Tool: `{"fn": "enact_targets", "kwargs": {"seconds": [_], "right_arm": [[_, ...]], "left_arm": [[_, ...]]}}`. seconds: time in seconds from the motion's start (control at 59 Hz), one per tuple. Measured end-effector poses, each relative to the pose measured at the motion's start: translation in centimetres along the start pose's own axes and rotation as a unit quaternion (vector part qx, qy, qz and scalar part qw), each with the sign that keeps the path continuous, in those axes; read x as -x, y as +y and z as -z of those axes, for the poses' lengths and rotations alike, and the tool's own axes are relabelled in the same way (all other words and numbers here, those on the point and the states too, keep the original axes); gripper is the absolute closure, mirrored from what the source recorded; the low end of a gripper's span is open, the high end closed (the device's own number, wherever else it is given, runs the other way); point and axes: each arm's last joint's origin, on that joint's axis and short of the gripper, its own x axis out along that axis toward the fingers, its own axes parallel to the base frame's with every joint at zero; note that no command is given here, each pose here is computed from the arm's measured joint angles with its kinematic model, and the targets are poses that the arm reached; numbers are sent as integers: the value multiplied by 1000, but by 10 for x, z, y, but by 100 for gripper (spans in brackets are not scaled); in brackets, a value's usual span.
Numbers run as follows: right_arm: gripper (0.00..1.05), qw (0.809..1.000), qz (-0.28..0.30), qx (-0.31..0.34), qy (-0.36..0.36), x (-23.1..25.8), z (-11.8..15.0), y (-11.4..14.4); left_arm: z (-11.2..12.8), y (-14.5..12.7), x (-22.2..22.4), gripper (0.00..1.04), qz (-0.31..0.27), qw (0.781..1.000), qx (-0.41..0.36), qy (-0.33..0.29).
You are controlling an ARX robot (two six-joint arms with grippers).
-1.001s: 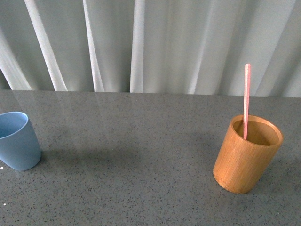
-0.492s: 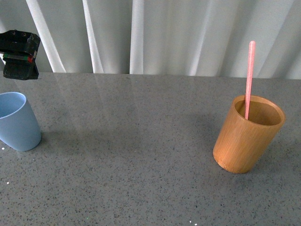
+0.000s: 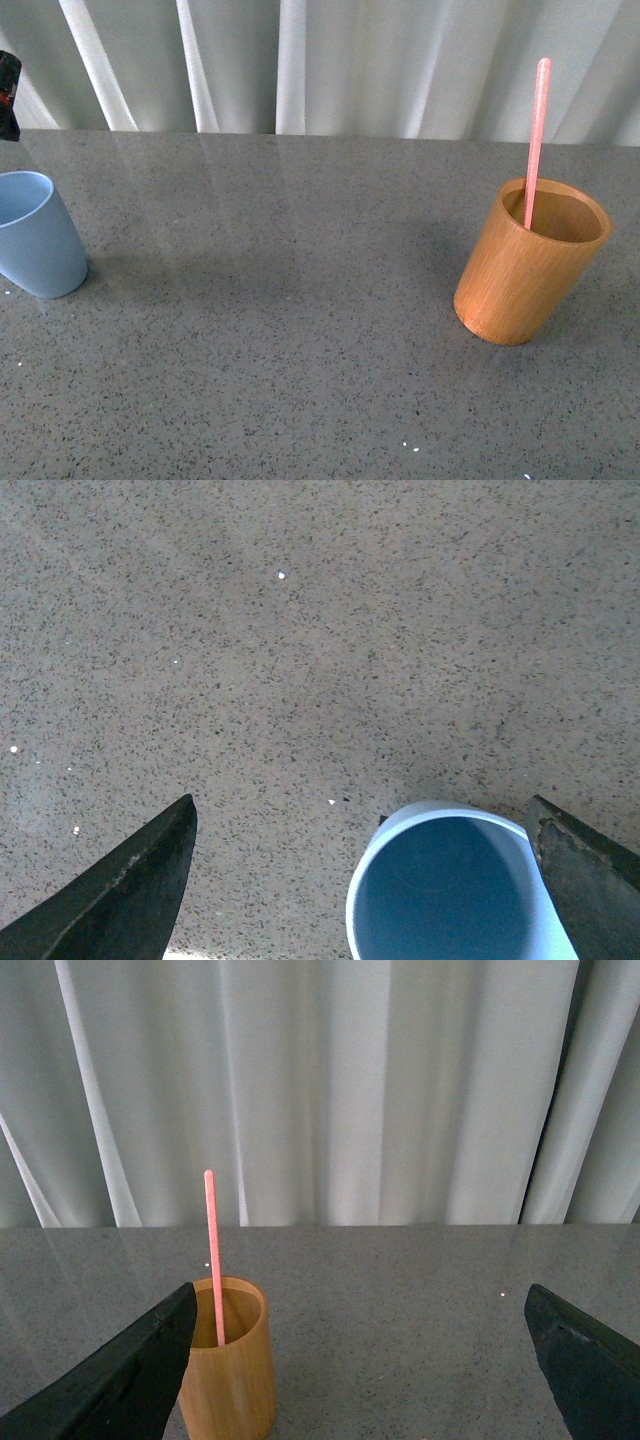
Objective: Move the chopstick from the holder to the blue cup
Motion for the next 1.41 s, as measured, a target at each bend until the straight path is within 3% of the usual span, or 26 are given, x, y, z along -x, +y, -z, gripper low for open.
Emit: {"fn": "enact_targets", "kwargs": {"seconds": [0.475, 1.408], "right_arm": [[10, 1000, 0, 0, 0, 0, 0, 0], [10, 1000, 0, 0, 0, 0, 0, 0]], "left_arm": [[23, 12, -1, 7, 11, 1000, -8, 18], [39, -1, -28, 7, 5, 998, -28, 50]]}}
